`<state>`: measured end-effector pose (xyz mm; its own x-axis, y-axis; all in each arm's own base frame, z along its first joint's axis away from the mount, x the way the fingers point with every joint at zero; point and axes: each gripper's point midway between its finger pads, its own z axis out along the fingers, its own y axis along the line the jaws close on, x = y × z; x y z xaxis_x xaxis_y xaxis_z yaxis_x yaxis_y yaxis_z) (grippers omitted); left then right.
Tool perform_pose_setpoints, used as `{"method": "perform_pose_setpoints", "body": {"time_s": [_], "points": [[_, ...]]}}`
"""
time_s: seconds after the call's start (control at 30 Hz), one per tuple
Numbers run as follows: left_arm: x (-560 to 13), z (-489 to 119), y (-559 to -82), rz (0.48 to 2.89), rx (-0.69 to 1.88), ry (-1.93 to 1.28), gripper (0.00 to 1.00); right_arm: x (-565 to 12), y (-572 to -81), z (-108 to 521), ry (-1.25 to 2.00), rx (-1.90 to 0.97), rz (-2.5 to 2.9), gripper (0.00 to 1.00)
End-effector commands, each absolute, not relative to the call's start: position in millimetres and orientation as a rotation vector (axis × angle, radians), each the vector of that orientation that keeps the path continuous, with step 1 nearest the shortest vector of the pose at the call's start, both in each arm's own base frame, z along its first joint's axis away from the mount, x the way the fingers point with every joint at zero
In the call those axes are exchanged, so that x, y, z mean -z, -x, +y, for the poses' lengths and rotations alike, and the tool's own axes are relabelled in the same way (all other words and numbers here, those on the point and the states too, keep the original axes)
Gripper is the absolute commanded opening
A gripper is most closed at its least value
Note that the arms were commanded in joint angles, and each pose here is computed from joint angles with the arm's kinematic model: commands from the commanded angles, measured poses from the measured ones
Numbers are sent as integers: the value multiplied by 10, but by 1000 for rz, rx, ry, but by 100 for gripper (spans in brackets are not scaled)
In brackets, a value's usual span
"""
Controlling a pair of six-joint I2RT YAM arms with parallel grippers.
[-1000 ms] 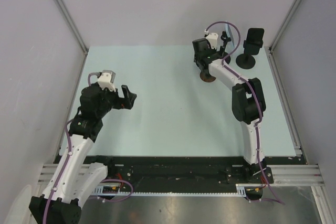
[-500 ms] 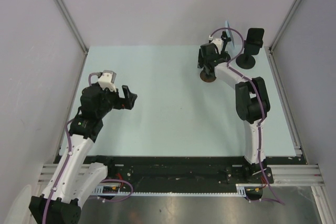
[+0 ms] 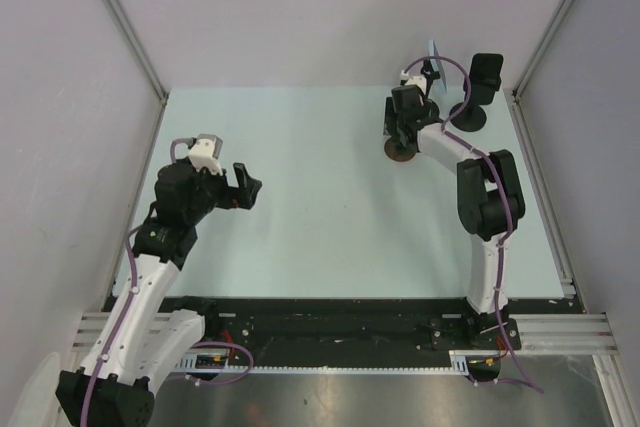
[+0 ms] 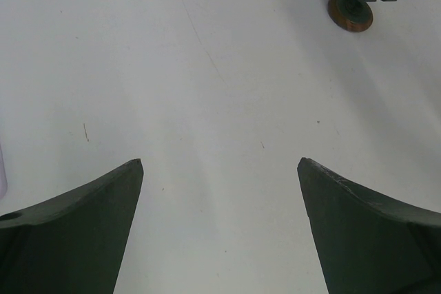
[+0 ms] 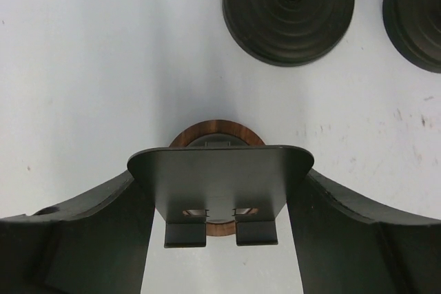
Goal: Remove the phone from the phone stand
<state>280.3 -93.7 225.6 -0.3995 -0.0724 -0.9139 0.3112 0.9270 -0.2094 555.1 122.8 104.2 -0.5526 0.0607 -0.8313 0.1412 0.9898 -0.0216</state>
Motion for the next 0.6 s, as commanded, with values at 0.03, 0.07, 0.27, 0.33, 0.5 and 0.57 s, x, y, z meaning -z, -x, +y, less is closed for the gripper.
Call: {"method": "perform_pose_setpoints", "body": {"time_s": [0.03,0.07,0.27,0.33,0.5,0.57], "points": [[-2287,-949,-2783,1918,412,-205,100,-1726,-5390,1149,-85,75,2043,43],[-2303,-951,-2777,1914,412,-204,100,-1664,-5302,1129,-55,85,2064,40],[-2385,-962,-2739,1887,423,-196,100,-1782,-4894,832,61,104,2104,33],[-2440,-965,-2711,1863,414,-203,100,-1727,-4738,676,121,110,2122,32],[-2516,-958,-2660,1830,367,-213,100,-1684,-4488,225,58,12,2137,31],[-2521,-968,-2635,1825,360,-224,100,-1707,-4381,74,68,55,2119,33]]}}
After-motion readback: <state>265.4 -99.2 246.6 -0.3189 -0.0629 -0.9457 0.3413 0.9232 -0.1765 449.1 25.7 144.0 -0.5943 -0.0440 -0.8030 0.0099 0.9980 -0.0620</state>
